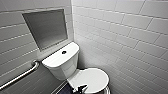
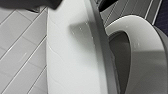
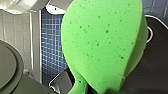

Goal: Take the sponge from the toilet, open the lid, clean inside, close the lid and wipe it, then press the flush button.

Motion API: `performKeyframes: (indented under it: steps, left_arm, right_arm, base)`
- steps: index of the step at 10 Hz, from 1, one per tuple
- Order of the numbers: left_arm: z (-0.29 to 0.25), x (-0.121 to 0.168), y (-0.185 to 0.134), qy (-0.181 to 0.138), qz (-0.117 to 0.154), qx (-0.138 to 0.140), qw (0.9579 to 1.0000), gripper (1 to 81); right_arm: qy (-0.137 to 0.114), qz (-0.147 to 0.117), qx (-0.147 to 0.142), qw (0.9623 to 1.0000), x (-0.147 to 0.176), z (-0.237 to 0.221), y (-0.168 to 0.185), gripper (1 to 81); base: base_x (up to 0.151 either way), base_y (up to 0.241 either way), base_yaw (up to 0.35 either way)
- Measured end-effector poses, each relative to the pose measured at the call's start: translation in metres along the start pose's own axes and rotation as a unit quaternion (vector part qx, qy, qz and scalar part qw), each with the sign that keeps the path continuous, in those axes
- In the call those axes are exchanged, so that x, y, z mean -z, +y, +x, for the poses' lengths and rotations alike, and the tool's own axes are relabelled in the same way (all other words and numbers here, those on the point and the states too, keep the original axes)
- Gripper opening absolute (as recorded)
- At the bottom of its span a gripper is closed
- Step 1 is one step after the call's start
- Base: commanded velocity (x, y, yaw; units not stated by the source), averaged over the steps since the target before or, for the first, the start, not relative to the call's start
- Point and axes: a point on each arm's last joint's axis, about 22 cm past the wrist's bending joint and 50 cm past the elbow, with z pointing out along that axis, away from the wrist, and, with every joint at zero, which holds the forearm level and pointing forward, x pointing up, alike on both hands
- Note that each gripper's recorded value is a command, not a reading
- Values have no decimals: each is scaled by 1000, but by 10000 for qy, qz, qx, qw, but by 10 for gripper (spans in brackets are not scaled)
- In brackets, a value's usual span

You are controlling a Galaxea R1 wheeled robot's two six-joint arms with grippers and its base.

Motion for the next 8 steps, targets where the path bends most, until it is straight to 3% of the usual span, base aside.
performKeyframes:
  steps: [2,3,5,7,8]
  left_arm:
    - [-5,10,28,-90,-301,-62,9995,811]
    - [-14,10,55,-217,-655,-31,9976,811]
    - [-37,12,112,-538,-1264,-100,9905,811]
    - [-56,20,140,-768,-1530,-114,9852,811]
    - [-55,25,142,-764,-1555,-110,9848,811]
  right_arm:
    - [19,53,10,10000,-4,0,-5,10]
    - [9,55,10,10000,-4,-1,-6,10]
    - [27,68,12,10000,-5,1,-7,10]
    - [27,63,12,10000,-5,1,-7,10]
    - [23,62,13,10000,-4,0,-6,10]
  base:
    - [0,0,0]
    - [0,0,0]
    - [0,0,0]
    - [0,0,0]
    - [0,0,0]
